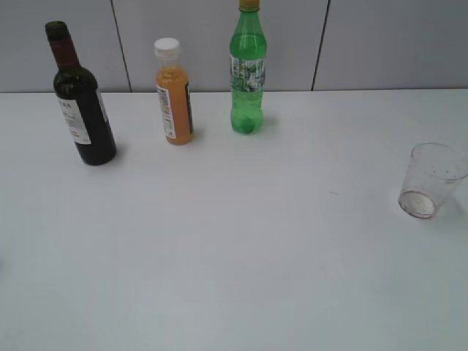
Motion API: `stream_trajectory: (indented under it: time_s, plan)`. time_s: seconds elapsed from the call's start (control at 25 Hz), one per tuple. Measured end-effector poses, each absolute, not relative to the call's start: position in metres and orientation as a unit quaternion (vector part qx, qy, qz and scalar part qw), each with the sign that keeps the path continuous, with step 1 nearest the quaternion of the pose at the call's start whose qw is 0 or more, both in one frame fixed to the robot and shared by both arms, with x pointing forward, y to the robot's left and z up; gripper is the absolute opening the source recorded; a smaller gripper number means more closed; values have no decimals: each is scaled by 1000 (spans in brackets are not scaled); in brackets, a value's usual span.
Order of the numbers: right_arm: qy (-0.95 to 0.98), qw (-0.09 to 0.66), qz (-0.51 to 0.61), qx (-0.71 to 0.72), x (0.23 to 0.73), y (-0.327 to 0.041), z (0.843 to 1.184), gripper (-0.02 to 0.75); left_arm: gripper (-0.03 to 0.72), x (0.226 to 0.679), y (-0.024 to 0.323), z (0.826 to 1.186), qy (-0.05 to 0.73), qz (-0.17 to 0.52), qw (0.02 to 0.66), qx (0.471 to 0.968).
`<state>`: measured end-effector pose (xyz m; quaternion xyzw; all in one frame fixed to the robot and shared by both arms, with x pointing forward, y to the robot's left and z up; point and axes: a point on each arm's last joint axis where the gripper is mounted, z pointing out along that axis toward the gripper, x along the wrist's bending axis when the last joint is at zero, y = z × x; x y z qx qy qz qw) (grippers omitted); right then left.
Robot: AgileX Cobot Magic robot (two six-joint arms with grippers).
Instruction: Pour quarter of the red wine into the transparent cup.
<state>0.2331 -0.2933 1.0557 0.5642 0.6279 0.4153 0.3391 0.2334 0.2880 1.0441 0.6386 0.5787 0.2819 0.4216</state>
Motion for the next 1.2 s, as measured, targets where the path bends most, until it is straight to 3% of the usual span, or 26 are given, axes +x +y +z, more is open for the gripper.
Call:
stream_trajectory:
  time_s: [0.8, 1.2]
  plan:
    - [629, 348, 418, 556, 234, -293, 1060, 606, 585, 233, 288, 1044, 579, 282, 422, 639]
    - [615, 386, 442, 526, 277, -290, 1086, 606, 585, 233, 288, 1044, 579, 282, 422, 639]
